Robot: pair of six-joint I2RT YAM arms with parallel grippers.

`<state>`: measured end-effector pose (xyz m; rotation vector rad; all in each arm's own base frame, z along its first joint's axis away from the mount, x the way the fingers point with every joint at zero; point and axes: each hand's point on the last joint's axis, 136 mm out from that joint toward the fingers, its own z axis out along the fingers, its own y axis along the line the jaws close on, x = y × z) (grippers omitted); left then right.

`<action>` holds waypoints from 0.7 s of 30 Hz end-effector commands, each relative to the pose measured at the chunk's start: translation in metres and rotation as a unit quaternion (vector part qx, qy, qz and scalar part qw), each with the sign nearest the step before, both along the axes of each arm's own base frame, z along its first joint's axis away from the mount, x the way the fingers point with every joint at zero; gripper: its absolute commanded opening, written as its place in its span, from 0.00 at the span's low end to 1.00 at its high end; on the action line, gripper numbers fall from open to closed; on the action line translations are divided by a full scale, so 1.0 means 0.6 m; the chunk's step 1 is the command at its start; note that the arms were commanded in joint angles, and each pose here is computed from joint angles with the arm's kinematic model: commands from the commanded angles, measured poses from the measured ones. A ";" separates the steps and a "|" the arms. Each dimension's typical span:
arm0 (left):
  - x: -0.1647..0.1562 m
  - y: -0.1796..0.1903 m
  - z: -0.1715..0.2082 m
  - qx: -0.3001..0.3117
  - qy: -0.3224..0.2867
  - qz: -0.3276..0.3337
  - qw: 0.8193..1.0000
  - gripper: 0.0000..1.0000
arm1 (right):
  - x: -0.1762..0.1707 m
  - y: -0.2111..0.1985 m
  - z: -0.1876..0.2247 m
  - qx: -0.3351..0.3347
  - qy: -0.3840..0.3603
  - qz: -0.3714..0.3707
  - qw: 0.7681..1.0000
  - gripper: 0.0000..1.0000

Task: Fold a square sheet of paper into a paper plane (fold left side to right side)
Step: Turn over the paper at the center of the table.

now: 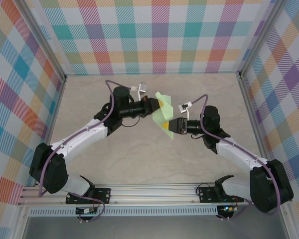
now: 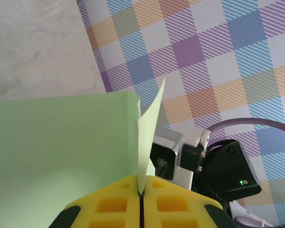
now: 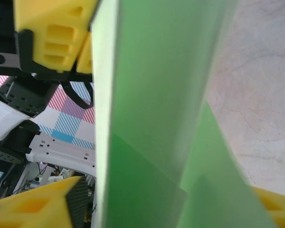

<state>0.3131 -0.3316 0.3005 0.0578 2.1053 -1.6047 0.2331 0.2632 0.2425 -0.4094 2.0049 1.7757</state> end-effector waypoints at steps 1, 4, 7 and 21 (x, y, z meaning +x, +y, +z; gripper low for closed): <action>-0.013 0.002 0.022 -0.020 -0.014 -0.013 1.000 0.08 | -0.006 0.003 0.038 0.014 -0.034 0.010 0.999 0.54; -0.012 0.002 0.012 -0.016 -0.009 -0.014 1.000 0.08 | -0.008 0.002 0.035 0.008 -0.032 0.010 0.999 0.41; -0.011 0.003 0.005 -0.008 -0.008 -0.013 1.000 0.16 | -0.008 -0.001 0.025 -0.006 -0.027 0.005 1.000 0.30; -0.015 0.168 -0.048 0.257 -0.080 0.148 0.952 0.79 | -0.009 -0.045 -0.085 -0.246 -0.012 -0.069 0.967 0.11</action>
